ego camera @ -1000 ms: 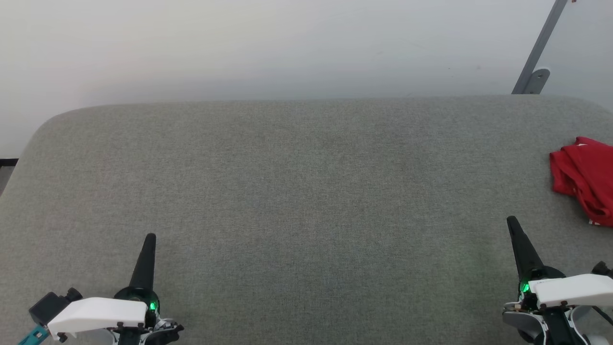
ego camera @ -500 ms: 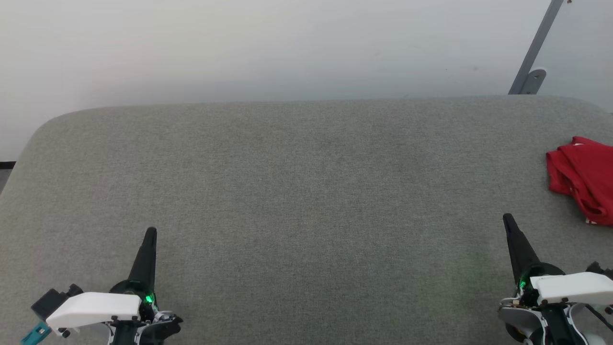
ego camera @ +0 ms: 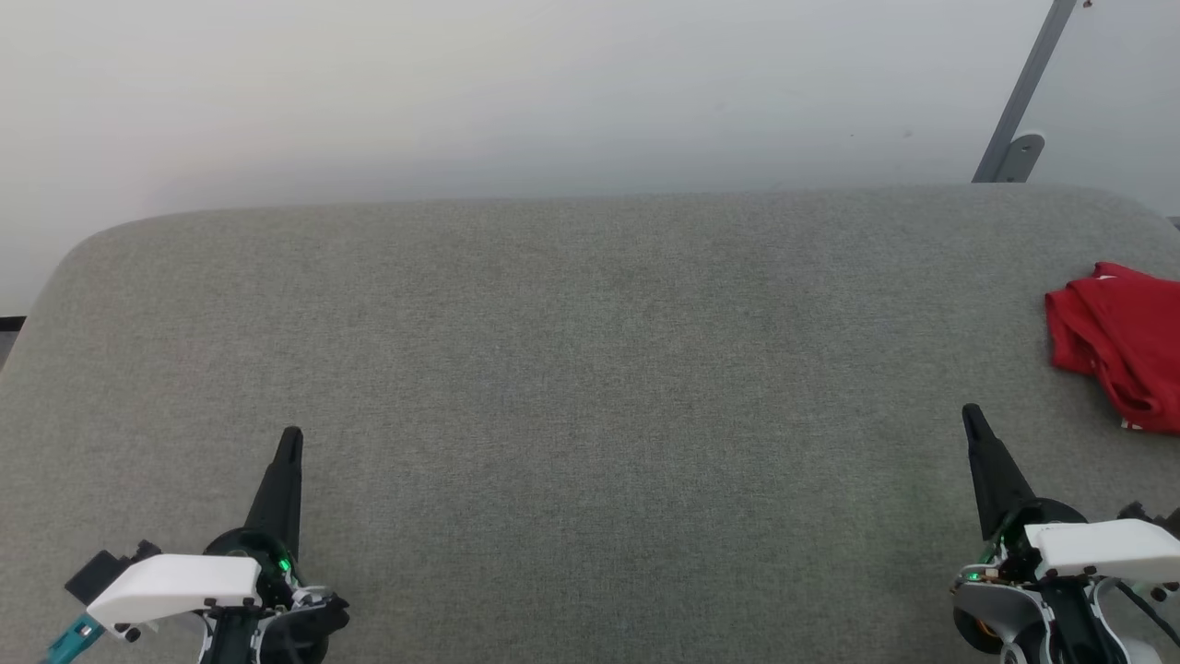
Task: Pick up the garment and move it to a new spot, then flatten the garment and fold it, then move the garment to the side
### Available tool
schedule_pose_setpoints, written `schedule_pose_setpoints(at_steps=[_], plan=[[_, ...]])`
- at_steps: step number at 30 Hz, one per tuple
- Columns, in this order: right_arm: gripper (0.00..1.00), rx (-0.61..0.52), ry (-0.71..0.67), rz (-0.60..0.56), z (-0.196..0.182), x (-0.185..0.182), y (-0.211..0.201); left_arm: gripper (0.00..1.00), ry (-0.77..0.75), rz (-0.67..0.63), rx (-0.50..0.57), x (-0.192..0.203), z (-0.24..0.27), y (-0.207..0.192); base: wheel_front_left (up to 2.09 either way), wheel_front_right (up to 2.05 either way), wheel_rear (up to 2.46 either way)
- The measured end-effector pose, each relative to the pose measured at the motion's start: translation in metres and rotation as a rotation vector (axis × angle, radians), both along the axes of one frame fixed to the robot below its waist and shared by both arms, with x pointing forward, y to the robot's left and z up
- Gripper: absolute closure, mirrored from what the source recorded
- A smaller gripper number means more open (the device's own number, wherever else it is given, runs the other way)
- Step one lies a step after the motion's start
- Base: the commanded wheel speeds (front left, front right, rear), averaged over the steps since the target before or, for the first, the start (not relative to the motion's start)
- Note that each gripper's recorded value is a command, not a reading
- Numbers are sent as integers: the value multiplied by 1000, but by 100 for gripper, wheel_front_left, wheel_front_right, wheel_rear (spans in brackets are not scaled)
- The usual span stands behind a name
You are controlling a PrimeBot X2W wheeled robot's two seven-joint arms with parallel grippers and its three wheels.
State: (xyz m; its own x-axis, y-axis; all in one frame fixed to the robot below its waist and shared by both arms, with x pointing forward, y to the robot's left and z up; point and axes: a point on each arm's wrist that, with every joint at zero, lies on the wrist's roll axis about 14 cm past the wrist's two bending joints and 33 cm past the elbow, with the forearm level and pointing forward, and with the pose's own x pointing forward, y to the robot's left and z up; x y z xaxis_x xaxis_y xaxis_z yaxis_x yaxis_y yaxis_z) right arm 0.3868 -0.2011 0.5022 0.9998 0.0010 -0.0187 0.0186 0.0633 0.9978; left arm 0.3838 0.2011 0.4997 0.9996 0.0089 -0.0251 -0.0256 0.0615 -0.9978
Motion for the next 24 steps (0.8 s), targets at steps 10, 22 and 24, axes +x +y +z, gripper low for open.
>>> schedule_pose_setpoints(at_steps=[10, 22, 24], plan=[[100, 63, -11, -3, 3, 1, 1, 100, -14, -10, -62, 4, 4, -2, 0, 0, 0], [100, 65, -11, 0, 3, 1, 1, 100, -14, -9, -64, 4, 4, -2, 0, 0, 0], [100, 65, -11, 0, 3, 1, 1, 100, -14, -9, -65, 4, 4, -2, 0, 0, 0]])
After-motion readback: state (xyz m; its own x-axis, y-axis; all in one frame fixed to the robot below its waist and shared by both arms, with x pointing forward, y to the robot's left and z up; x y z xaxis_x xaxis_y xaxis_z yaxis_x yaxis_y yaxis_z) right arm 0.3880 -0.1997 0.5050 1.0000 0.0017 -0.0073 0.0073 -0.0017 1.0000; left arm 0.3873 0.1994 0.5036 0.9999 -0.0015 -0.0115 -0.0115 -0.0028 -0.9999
